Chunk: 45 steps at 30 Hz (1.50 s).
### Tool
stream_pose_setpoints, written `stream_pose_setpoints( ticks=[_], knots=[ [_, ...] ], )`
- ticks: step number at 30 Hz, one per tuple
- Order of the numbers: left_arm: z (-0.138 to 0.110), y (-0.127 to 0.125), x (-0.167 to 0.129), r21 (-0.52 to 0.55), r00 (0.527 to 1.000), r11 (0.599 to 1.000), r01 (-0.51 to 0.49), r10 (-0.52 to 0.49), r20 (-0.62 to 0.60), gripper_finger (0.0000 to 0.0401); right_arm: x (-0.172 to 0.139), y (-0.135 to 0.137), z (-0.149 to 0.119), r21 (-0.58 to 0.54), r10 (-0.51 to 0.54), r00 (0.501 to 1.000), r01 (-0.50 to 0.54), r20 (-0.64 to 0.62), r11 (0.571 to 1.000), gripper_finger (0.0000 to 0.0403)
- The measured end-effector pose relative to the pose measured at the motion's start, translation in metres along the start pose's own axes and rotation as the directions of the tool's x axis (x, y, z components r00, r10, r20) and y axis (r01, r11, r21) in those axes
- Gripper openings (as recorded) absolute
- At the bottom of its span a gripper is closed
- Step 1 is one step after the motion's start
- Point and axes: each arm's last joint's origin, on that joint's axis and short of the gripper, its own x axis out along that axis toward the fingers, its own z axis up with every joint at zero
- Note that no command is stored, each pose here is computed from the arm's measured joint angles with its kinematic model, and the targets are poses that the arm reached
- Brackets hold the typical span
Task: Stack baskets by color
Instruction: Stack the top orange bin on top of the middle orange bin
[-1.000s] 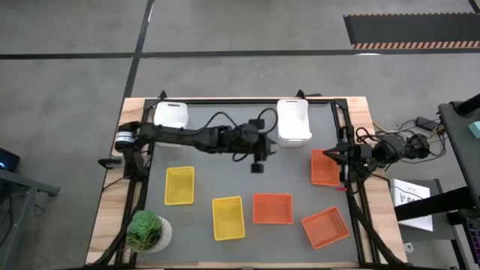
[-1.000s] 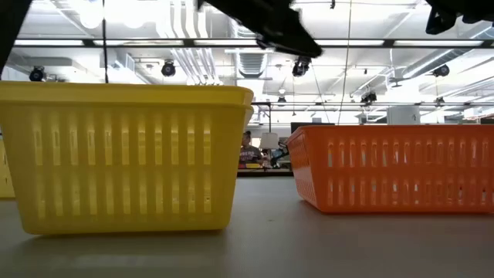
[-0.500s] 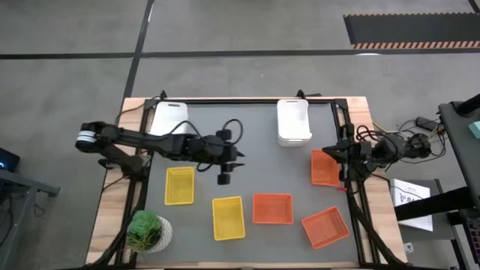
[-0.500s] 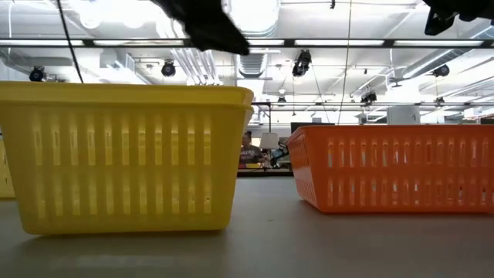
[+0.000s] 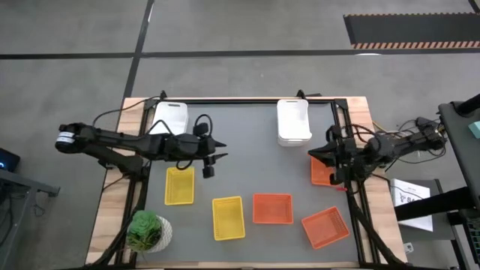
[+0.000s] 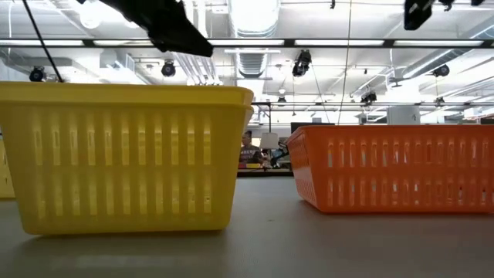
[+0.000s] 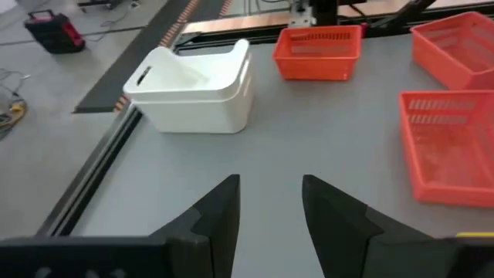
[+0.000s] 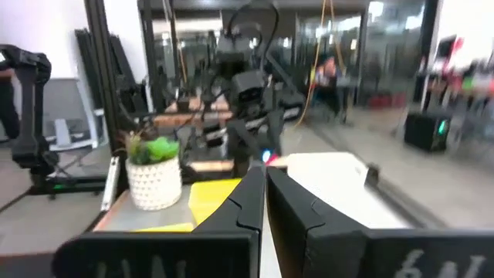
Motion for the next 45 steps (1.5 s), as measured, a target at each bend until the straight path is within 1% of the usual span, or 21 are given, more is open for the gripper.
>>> stream_pose_setpoints(
  ticks=[3,6,7,10,13,15,17,19,20,22,24,26,27,29,32,35,37,42,45],
  knots=[
    [-0.002,0.002,-0.005,-0.003,1.0,1.0,-0.025,0.025,0.008,0.0125,0.014,0.005,0.007,0.068,-0.003,0.994,0.01,-0.106,0.998,0.0009],
    [-0.005,0.003,-0.005,0.021,0.999,0.999,-0.036,0.036,0.019,0.0125,0.027,0.01,0.014,0.128,-0.012,0.974,0.042,-0.226,0.991,0.0009],
    [-0.005,0.002,-0.004,0.033,0.999,0.999,-0.037,0.036,0.03,0.0125,0.031,0.011,0.015,0.145,-0.016,0.963,0.058,-0.27,0.988,0.0009],
    [-0.006,0.001,-0.001,0.024,0.997,0.999,-0.041,0.039,0.074,0.0125,0.042,0.015,0.023,0.179,-0.034,0.92,0.112,-0.389,0.977,0.0009],
    [-0.006,0.0,0.004,-0.002,0.991,0.999,-0.042,0.042,0.127,0.0125,0.054,0.017,0.025,0.151,-0.061,0.858,0.159,-0.51,0.976,0.0009],
    [-0.002,-0.002,0.008,-0.028,0.98,0.999,-0.032,0.037,0.196,0.0125,0.064,0.016,0.037,0.139,-0.084,0.851,0.181,-0.519,0.974,0.0009],
    [0.003,-0.005,0.011,-0.047,0.961,0.999,0.001,0.012,0.276,0.0125,0.073,0.011,0.042,0.1,-0.119,0.823,0.207,-0.555,0.973,0.0009],
    [0.004,-0.007,0.013,-0.049,0.947,0.998,0.037,-0.019,0.321,0.0125,0.086,0.008,0.047,0.076,-0.139,0.801,0.224,-0.582,0.972,0.0009],
    [0.004,-0.008,0.015,-0.048,0.942,0.998,0.048,-0.029,0.334,0.0125,0.091,0.006,0.05,0.077,-0.137,0.791,0.226,-0.596,0.971,0.0009],
    [0.003,-0.009,0.018,-0.051,0.936,0.997,0.052,-0.031,0.35,0.0125,0.1,0.003,0.051,0.072,-0.124,0.753,0.222,-0.646,0.972,0.0009],
    [0.002,-0.01,0.02,-0.053,0.933,0.997,0.051,-0.029,0.358,0.0125,0.108,0.001,0.057,0.086,-0.108,0.741,0.219,-0.663,0.972,0.0009],
    [0.002,-0.011,0.023,-0.062,0.923,0.997,0.05,-0.022,0.384,0.0125,0.116,0.0,0.056,0.073,-0.109,0.696,0.227,-0.71,0.971,0.0009],
    [0.002,-0.011,0.023,-0.065,0.92,0.997,0.05,-0.02,0.392,0.0125,0.119,0.0,0.055,0.066,-0.113,0.681,0.231,-0.724,0.971,0.0009],
    [0.004,-0.011,0.025,-0.074,0.909,0.996,0.049,-0.014,0.417,0.0125,0.127,-0.001,0.054,0.054,-0.12,0.659,0.237,-0.742,0.97,0.0009],
    [0.004,-0.011,0.025,-0.071,0.91,0.996,0.048,-0.014,0.414,0.0125,0.134,0.0,0.053,0.034,-0.126,0.63,0.236,-0.766,0.971,0.0009],
    [0.004,-0.011,0.025,-0.069,0.91,0.997,0.046,-0.013,0.415,0.0125,0.139,0.001,0.046,0.013,-0.131,0.6,0.23,-0.789,0.973,0.0009],
    [0.004,-0.011,0.025,-0.069,0.91,0.997,0.047,-0.014,0.415,0.0125,0.143,0.002,0.043,0.008,-0.132,0.588,0.229,-0.798,0.973,0.0009],
    [0.006,-0.011,0.025,-0.074,0.9,0.996,0.046,-0.009,0.436,0.0125,0.144,0.001,0.042,0.003,-0.135,0.584,0.23,-0.8,0.973,0.0009],
    [0.009,-0.011,0.024,-0.081,0.888,0.996,0.047,-0.004,0.461,0.0125,0.145,-0.003,0.041,0.018,-0.143,0.579,0.262,-0.802,0.965,0.0009]
  ],
)
